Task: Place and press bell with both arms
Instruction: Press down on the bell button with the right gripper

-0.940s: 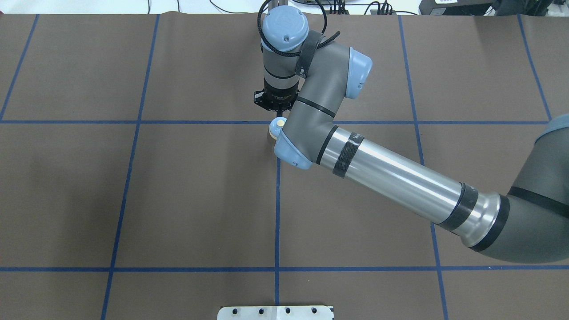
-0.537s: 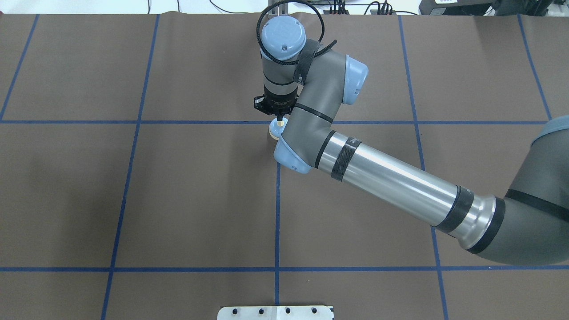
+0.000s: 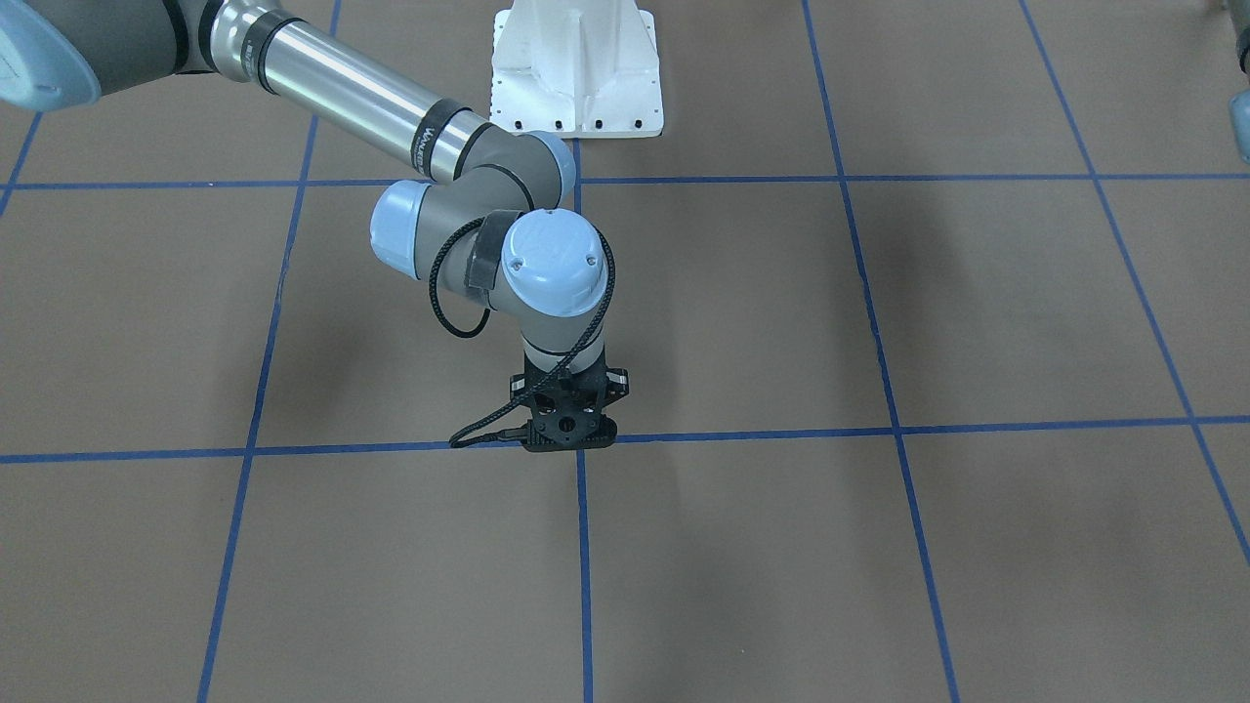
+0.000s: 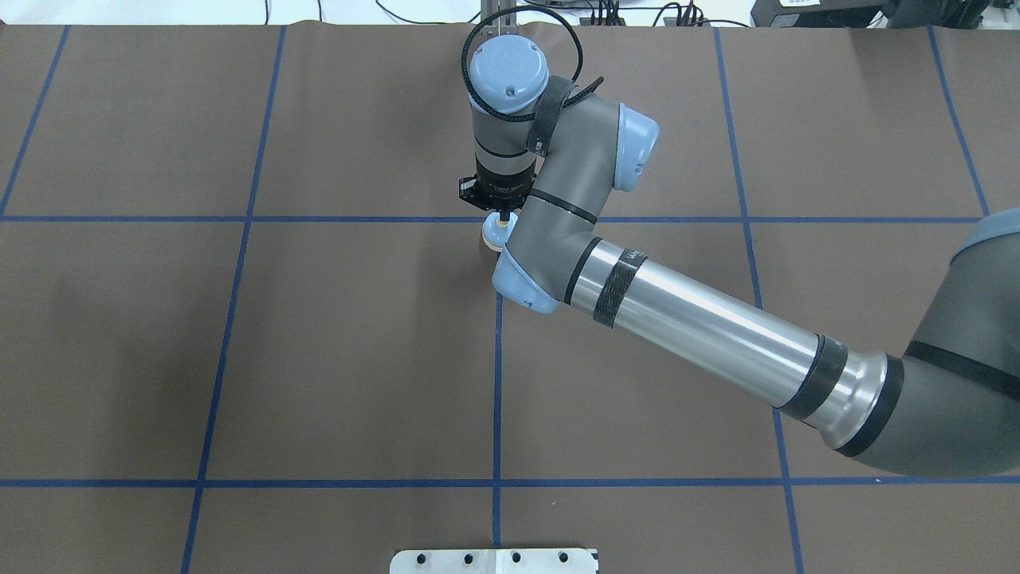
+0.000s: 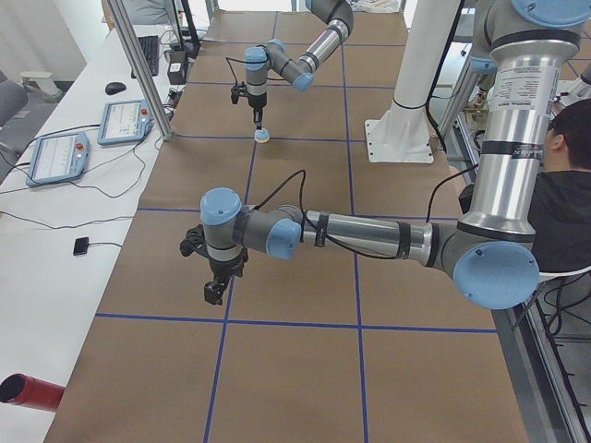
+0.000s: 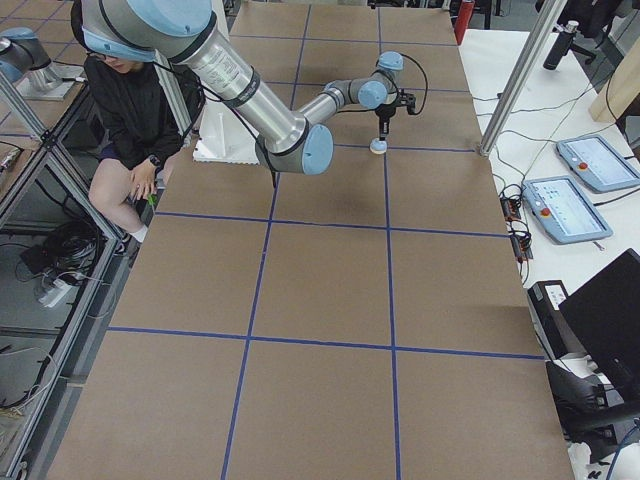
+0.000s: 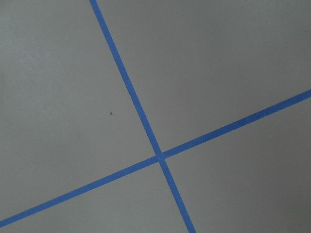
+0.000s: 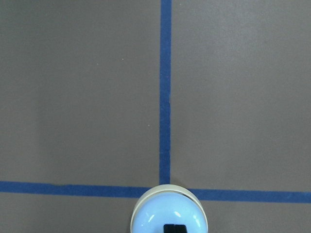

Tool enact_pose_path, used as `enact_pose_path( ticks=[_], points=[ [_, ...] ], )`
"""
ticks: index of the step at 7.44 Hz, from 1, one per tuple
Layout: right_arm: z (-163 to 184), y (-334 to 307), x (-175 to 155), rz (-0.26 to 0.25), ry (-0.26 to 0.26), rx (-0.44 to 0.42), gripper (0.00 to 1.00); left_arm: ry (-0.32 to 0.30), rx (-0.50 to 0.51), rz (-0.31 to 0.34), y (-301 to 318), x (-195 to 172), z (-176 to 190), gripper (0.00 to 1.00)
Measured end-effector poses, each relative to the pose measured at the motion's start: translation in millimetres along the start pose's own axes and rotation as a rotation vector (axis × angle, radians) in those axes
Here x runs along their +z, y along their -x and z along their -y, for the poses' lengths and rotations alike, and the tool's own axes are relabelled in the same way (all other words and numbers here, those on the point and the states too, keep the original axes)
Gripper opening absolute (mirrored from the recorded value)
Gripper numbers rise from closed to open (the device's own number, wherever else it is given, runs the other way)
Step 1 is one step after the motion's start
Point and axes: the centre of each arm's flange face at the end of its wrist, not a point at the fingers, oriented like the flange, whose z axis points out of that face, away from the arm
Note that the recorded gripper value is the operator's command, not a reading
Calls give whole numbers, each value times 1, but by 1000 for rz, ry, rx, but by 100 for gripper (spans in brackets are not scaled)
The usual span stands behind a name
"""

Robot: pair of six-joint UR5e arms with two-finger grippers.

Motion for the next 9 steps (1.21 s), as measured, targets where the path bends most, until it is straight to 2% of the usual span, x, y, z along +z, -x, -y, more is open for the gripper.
enact_pose_path(
  ticks=[8,9],
  points=[
    [-4,3,2,2,4,-4,0,3,-3,1,1,2,-1,100],
    [-1,4,-10,18,-8,-4,9,2,-1,1,1,1,-1,100]
  ],
)
